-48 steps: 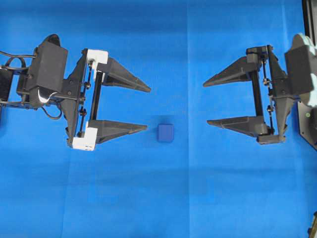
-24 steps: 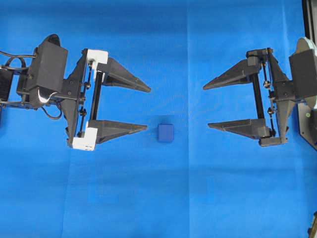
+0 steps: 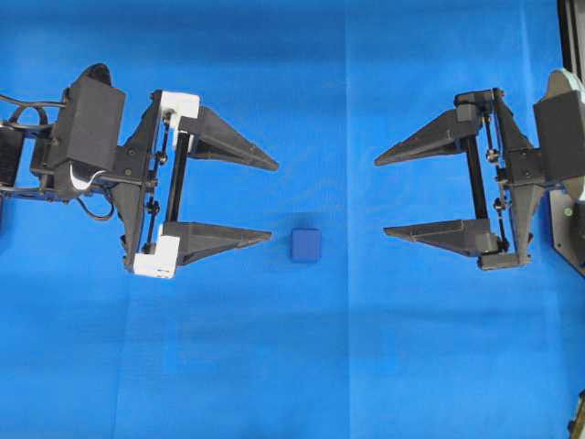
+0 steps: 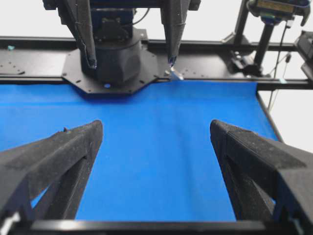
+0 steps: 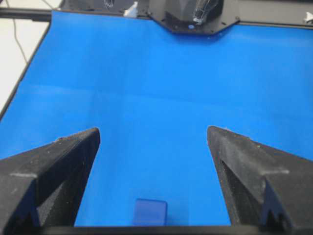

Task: Handover the blue block to the right arm after grasping it with the left arm, then place it in the designated position.

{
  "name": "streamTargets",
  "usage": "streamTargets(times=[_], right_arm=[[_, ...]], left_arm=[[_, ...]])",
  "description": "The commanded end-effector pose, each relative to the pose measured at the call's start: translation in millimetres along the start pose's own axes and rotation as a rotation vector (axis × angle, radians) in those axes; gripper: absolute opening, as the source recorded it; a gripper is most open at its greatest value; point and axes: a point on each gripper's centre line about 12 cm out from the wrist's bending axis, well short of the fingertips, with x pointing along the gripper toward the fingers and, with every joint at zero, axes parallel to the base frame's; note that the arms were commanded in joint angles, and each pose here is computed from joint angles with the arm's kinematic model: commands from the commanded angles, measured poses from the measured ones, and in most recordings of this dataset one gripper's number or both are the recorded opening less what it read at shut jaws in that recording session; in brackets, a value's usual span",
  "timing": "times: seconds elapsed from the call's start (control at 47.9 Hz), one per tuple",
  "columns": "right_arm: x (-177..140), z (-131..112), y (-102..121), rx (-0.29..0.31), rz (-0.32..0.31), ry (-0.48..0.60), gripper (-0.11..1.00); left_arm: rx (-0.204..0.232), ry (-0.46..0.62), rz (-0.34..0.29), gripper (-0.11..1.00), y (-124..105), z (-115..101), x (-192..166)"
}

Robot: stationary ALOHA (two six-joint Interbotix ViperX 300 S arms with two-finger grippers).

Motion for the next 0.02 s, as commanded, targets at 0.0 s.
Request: streamTargets(times=[0.0], right_arm=[[-1.6, 8.0, 1.2, -0.003, 0.005, -0.027, 0.78]], left_arm=[[-0.001, -0.044, -0.005, 0.93, -1.9, 15.7, -1.6]])
